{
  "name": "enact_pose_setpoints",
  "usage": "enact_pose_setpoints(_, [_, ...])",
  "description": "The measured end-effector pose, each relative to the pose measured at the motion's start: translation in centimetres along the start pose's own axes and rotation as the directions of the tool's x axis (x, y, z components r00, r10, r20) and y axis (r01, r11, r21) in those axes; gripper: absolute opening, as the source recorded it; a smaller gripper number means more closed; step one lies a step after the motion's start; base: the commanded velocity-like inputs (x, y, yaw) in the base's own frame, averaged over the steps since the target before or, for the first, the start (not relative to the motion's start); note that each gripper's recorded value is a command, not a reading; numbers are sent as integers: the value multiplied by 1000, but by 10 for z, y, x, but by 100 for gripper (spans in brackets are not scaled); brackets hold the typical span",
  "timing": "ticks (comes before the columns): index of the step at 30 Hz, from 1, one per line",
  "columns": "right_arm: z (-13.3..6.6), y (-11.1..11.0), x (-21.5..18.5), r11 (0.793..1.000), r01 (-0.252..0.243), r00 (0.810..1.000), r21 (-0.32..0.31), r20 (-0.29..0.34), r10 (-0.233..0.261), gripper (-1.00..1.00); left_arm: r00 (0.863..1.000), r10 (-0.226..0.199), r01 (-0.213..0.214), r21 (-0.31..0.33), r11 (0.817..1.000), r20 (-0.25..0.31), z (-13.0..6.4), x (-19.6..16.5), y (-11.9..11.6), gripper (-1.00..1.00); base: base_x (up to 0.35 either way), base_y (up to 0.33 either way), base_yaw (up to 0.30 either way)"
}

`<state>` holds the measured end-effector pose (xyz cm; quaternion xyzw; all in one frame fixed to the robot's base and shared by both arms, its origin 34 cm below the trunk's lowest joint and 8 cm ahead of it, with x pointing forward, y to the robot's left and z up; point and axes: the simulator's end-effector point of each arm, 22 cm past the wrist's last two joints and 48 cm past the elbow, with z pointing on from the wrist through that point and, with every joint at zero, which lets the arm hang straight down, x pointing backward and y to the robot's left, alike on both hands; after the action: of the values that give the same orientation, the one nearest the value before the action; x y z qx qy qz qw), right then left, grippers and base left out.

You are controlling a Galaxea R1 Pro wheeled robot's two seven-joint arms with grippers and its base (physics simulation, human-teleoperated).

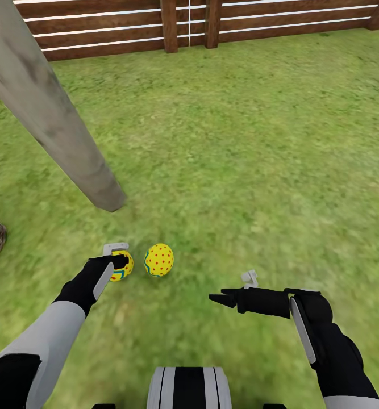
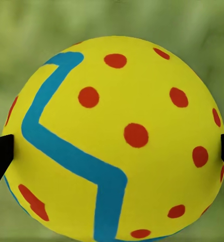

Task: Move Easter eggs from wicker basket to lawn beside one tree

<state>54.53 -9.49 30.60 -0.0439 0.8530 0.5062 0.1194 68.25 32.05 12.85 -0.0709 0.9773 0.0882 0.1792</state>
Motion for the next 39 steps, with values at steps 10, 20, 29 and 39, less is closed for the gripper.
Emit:
enact_pose_setpoints(10, [-5, 9, -7, 1000, 21, 1000, -1, 13, -21, 100, 999, 1, -1, 0, 1000, -39, -5, 12, 2, 100, 0, 0, 0])
enact_pose_setpoints(20, [-13, 25, -18, 998, 56, 998, -2, 32, -56, 100, 998, -9, 9, 3, 1000, -60, -21, 7, 4, 100, 0, 0, 0])
enact_pose_setpoints(29, [-21, 40, -28, 996, 88, 995, -3, 51, -88, 100, 998, -9, 9, 7, 1000, -60, -38, -5, 6, 100, -47, 0, 0])
enact_pose_setpoints(39, [-28, 56, -37, 992, 122, 990, -1, 68, -122, 100, 999, -11, 12, 9, 1000, -37, -57, -22, 7, 100, -317, 0, 0])
